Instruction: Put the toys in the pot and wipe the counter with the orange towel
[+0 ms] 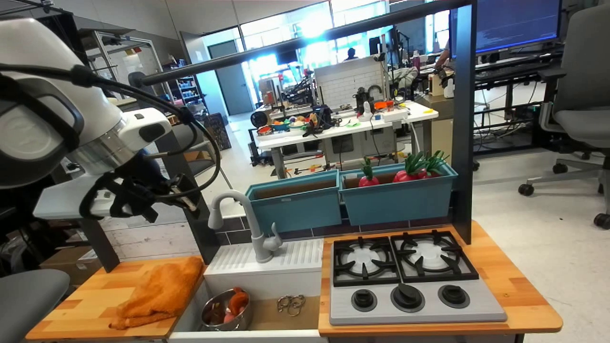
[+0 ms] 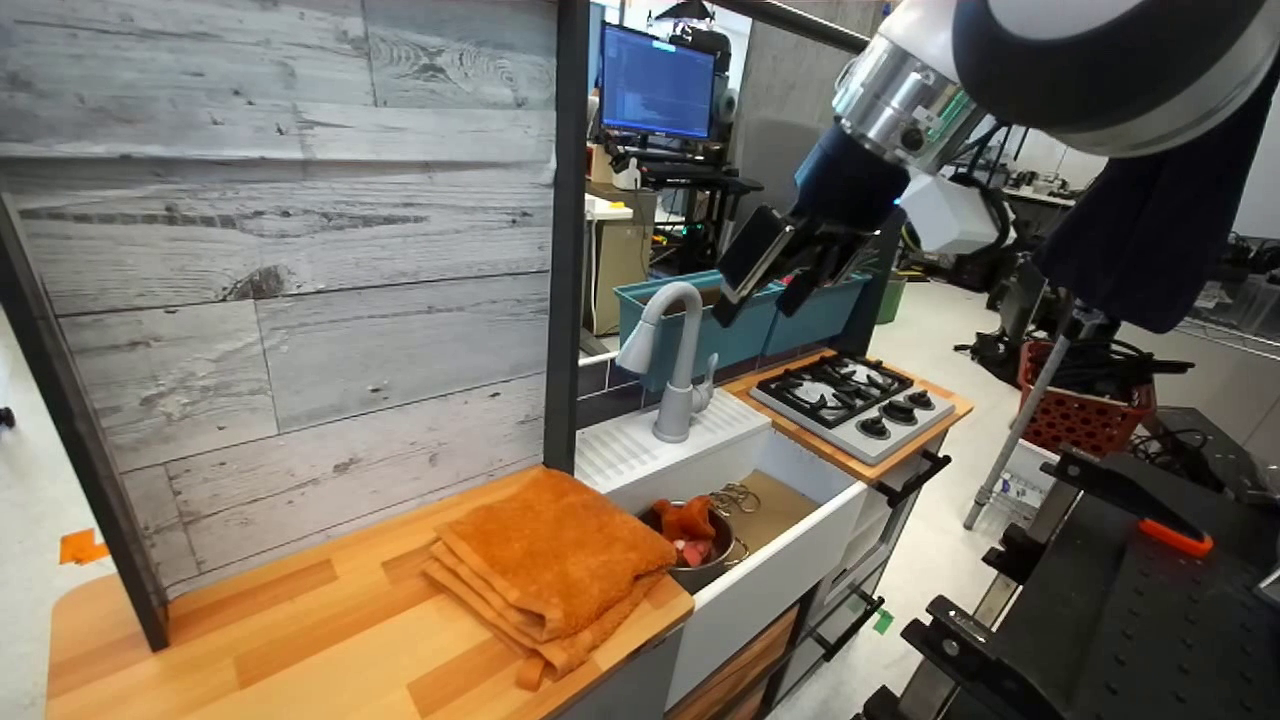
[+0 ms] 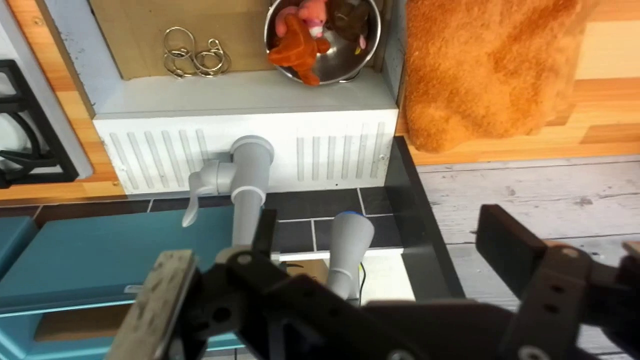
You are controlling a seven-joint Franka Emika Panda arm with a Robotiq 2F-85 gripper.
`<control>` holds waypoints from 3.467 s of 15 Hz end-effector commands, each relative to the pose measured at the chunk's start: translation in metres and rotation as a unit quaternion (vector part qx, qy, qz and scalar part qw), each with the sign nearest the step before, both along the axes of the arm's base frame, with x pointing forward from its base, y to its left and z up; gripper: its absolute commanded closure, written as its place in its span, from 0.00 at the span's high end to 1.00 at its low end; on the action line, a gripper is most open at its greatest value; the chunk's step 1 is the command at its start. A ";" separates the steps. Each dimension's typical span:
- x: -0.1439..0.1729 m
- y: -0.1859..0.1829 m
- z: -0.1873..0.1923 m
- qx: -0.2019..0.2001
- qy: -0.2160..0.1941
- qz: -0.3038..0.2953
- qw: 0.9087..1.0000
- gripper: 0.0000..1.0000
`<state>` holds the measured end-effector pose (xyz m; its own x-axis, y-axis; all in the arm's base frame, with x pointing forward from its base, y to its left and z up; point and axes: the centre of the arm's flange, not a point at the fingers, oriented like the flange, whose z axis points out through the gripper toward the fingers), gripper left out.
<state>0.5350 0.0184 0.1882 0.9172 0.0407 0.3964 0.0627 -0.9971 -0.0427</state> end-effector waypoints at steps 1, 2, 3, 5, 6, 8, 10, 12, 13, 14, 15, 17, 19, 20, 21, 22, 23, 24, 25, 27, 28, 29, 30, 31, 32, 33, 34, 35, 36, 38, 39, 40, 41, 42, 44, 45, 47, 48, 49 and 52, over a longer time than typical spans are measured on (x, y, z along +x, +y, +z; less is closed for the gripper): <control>0.030 0.045 -0.028 -0.014 0.017 0.016 1.000 1.00; 0.037 0.058 -0.040 -0.018 0.022 0.022 0.999 1.00; 0.042 0.069 -0.052 -0.022 0.023 0.025 0.999 1.00; 0.049 0.094 -0.079 -0.026 0.025 0.037 0.999 1.00; 0.050 0.109 -0.093 -0.025 0.029 0.048 0.998 1.00; 0.049 0.134 -0.118 -0.023 0.039 0.069 0.997 1.00; 0.049 0.150 -0.138 -0.024 0.063 0.075 0.995 1.00; 0.030 0.142 -0.131 -0.024 0.056 0.081 0.995 1.00; 0.032 0.145 -0.137 -0.024 0.058 0.082 0.995 1.00; 0.033 0.146 -0.139 -0.024 0.058 0.082 0.995 1.00; 0.035 0.142 -0.141 -0.019 0.065 0.089 0.994 1.00; 0.037 0.140 -0.155 0.015 0.082 0.104 0.991 1.00; 0.037 0.146 -0.176 0.030 0.107 0.101 0.989 1.00; 0.037 0.147 -0.184 0.035 0.118 0.099 0.987 1.00; 0.040 0.147 -0.194 0.027 0.112 0.086 0.990 1.00; 0.044 0.146 -0.202 0.016 0.098 0.069 0.993 1.00; 0.048 0.146 -0.208 0.009 0.082 0.063 0.995 1.00; 0.052 0.147 -0.213 0.011 0.076 0.064 0.995 1.00; 0.057 0.150 -0.219 0.017 0.071 0.072 0.995 1.00; 0.041 0.141 -0.207 0.015 0.087 0.076 0.993 1.00; 0.044 0.144 -0.210 0.015 0.085 0.077 0.993 1.00; 0.046 0.145 -0.211 0.016 0.083 0.077 0.993 1.00; 0.047 0.145 -0.210 0.016 0.081 0.077 0.994 1.00; 0.047 0.145 -0.214 0.001 0.095 0.068 0.993 1.00; 0.046 0.146 -0.222 -0.019 0.128 0.068 0.989 1.00; 0.044 0.147 -0.230 -0.039 0.143 0.062 0.987 1.00; 0.042 0.150 -0.242 -0.059 0.166 0.068 0.982 1.00; 0.040 0.154 -0.250 -0.078 0.179 0.062 0.979 1.00; 0.040 0.163 -0.256 -0.095 0.193 0.072 0.974 1.00; 0.039 0.191 -0.262 -0.094 0.183 0.103 0.973 1.00; 0.039 0.208 -0.263 -0.087 0.181 0.119 0.972 1.00; 0.037 0.227 -0.265 -0.072 0.172 0.134 0.973 1.00; 0.035 0.244 -0.265 -0.061 0.169 0.145 0.973 1.00; 0.035 0.263 -0.262 -0.045 0.158 0.153 0.974 1.00; 0.034 0.295 -0.261 -0.008 0.138 0.168 0.976 1.00; 0.033 0.309 -0.260 0.010 0.122 0.176 0.977 1.00; 0.025 0.329 -0.256 0.034 0.104 0.204 0.973 1.00; 0.023 0.333 -0.256 0.043 0.093 0.215 0.971 1.00; 0.024 0.336 -0.256 0.049 0.085 0.222 0.970 1.00; 0.052 0.308 -0.256 0.052 0.065 0.212 0.974 1.00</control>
